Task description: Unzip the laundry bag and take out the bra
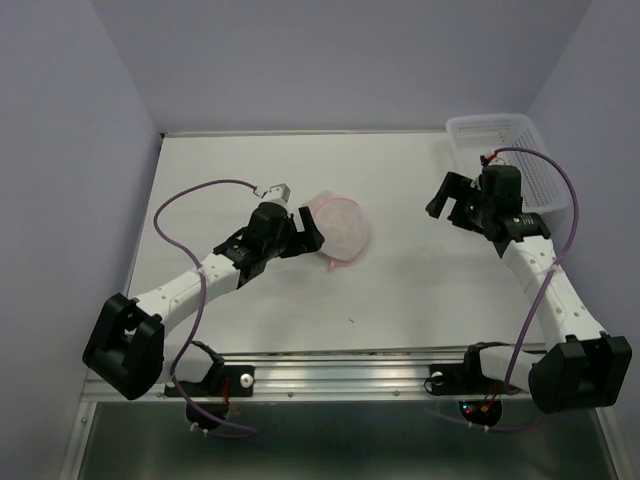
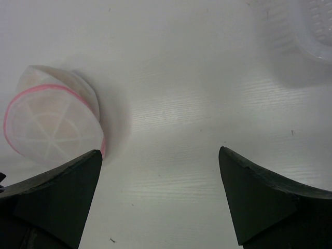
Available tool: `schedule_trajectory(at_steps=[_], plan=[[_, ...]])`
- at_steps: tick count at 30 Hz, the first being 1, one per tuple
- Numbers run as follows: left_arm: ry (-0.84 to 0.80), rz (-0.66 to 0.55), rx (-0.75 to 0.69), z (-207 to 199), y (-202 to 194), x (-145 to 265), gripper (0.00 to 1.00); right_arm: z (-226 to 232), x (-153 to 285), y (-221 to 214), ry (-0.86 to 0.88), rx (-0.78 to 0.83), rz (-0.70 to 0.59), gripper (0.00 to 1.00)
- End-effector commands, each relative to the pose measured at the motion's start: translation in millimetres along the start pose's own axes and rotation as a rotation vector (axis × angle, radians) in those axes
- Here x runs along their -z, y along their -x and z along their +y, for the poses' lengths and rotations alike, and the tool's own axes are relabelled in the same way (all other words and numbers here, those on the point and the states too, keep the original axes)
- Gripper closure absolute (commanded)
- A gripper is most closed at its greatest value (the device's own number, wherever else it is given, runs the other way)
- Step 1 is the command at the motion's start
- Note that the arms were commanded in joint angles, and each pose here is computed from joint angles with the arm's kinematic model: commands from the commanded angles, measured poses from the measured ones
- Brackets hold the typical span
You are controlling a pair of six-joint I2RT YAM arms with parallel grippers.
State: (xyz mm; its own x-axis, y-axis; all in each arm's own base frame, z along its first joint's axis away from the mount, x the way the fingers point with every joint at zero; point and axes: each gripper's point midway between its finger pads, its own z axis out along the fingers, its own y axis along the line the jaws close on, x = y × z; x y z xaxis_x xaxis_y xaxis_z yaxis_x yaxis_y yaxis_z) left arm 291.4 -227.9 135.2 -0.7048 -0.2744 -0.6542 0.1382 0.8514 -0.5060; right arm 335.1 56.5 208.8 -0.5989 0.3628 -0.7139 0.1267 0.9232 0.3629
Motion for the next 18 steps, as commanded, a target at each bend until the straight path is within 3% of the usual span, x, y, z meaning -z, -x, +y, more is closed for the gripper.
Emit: schedule_trajectory(at_steps=[1, 9, 10, 13, 18], plan=[[-0.034, -0.113, -0.02, -18, 35, -11, 0.02, 17, -8, 4, 0.094, 0.008, 0.004, 0.0], [0.018, -0.072, -0.037, -12, 33, -46, 0.18, 17, -9, 7, 0.09, -0.022, -0.019, 0.0], [0.027, -0.066, -0.037, -10, 31, -51, 0.25, 16, -8, 8, 0.085, -0.025, -0.028, 0.0], [0.04, -0.062, -0.04, -8, 33, -59, 0.33, 18, -6, 9, 0.089, -0.035, -0.031, 0.0], [0.039, -0.049, -0.039, -9, 34, -67, 0.41, 21, -2, 8, 0.113, -0.033, -0.033, 0.0]])
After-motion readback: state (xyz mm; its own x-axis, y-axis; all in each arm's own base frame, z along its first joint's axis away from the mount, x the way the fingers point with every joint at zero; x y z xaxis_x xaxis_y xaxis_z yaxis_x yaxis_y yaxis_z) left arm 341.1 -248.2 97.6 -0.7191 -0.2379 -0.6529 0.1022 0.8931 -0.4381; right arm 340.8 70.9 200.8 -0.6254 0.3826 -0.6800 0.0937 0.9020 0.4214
